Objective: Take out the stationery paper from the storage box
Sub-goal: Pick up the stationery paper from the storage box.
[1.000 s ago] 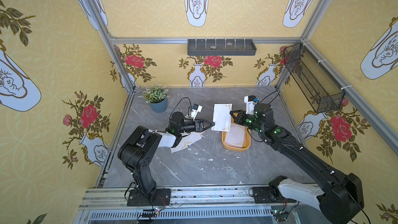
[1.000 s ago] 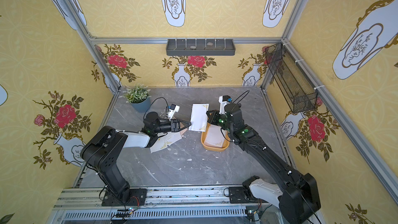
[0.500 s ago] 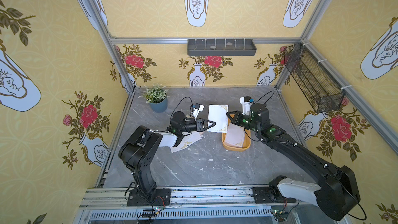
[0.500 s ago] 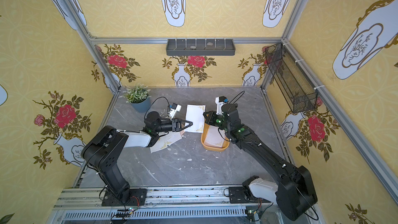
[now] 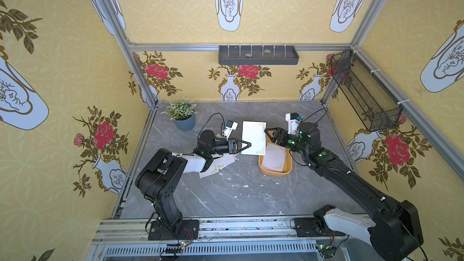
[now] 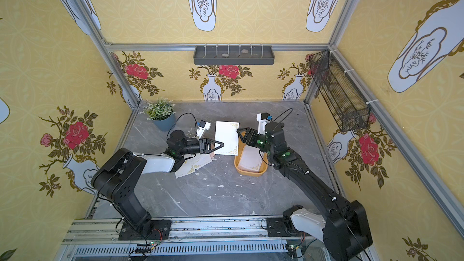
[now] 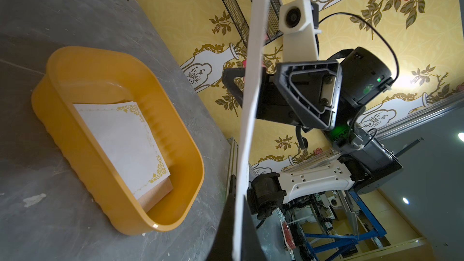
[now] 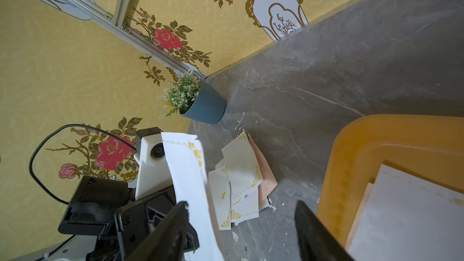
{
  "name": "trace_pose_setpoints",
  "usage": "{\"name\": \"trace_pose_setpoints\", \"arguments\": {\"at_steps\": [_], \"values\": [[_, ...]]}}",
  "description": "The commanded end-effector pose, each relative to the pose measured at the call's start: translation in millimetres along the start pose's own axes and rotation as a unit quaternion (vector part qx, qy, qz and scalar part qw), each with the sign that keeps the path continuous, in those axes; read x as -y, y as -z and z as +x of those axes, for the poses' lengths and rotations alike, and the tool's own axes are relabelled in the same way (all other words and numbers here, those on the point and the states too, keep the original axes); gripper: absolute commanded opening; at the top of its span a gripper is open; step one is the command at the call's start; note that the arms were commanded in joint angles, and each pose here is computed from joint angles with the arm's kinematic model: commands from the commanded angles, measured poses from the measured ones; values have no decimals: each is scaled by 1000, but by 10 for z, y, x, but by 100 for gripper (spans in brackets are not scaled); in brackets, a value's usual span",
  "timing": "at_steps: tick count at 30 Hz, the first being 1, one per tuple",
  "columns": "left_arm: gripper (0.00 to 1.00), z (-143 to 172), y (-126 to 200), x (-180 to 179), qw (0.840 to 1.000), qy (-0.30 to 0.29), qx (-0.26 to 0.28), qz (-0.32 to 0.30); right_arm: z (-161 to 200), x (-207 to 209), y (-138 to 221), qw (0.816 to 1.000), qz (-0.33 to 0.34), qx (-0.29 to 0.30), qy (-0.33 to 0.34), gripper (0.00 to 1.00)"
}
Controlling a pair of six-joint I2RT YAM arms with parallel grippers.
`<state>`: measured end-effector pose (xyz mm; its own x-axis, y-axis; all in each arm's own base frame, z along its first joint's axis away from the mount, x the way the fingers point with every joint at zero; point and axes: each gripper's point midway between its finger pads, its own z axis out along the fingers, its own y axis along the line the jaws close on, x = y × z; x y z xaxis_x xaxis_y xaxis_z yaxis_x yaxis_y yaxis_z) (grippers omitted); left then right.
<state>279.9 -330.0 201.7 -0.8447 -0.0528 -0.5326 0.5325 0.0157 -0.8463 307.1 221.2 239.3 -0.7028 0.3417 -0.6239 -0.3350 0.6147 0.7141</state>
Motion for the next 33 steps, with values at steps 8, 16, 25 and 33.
{"name": "trace_pose_setpoints", "arguments": {"at_steps": [8, 16, 25, 33], "values": [[0, 22, 23, 51, 1000, -19, -4, -4, 173, -700, 189, 961, -268, -50, 43, 85], [0, 15, 22, 65, 1000, -17, -5, -2, 275, -657, -72, 954, -284, -84, 42, 74], [0, 35, 39, 110, 1000, -22, -6, 0, 213, -622, -200, 956, -276, -83, 49, 0], [0, 44, 82, 61, 999, -35, -3, -37, 184, -645, -177, 957, -276, -77, 55, 45]]}}
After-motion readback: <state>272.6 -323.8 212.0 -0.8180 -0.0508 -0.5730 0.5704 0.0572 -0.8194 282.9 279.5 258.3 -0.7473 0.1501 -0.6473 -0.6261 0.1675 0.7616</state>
